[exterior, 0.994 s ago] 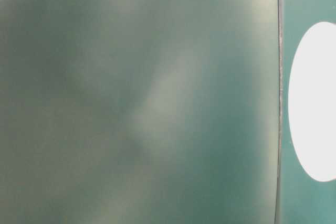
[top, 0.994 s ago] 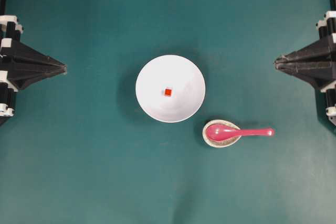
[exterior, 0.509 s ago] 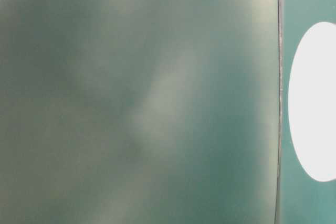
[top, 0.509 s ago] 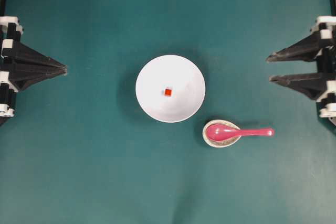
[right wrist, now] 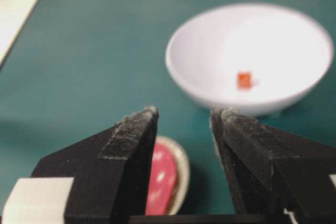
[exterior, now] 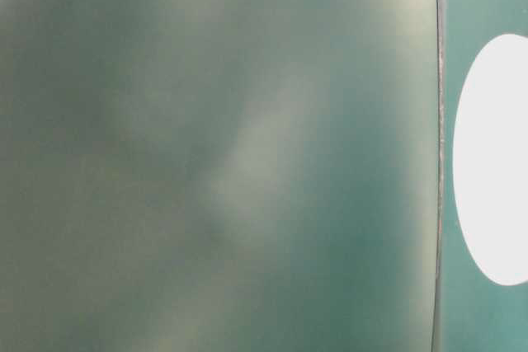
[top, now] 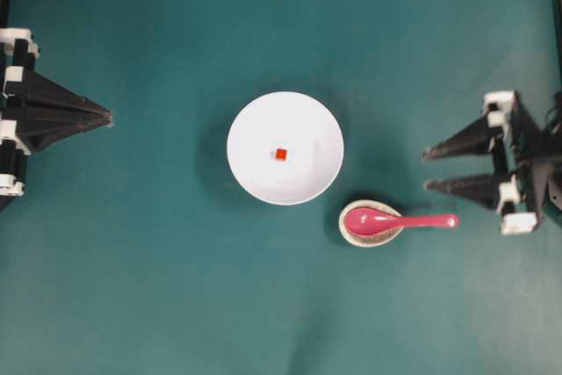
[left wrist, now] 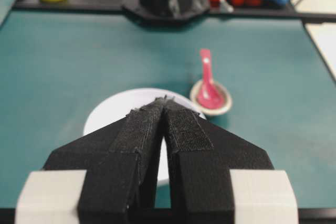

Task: Grip the spoon and scoop the red block from the bowl with right arm.
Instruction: 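Move the right gripper to the pink spoon handle and close on it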

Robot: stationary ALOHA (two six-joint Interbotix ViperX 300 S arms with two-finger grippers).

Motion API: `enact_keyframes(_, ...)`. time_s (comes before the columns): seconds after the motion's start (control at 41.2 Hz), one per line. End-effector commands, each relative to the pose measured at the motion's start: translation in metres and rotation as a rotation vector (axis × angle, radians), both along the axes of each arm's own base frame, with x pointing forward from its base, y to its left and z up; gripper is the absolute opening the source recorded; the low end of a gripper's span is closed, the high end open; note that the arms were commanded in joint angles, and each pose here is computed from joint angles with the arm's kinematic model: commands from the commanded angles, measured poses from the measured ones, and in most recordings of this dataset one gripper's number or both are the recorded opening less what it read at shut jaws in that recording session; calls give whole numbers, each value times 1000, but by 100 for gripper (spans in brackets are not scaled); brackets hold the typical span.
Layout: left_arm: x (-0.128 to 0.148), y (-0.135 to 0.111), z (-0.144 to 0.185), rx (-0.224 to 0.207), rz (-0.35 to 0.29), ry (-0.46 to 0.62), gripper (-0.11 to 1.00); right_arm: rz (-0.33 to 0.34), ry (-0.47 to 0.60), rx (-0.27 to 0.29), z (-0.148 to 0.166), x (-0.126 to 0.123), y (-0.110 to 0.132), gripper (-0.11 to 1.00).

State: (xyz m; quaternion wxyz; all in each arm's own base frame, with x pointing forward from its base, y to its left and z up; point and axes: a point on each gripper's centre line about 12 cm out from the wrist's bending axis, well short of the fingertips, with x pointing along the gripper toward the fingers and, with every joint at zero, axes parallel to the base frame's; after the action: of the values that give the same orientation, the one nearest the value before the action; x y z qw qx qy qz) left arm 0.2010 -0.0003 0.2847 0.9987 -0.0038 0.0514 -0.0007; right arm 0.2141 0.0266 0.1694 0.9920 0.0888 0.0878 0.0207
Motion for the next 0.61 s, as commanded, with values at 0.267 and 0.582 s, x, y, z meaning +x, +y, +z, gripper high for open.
enact_keyframes(0.267,3,2,10,6,9,-18,0,5,36,24,-33,9,28,51)
enact_keyframes(0.582,3,2,9,11,8,-15,0,5,92,-7,-56,6,40,51)
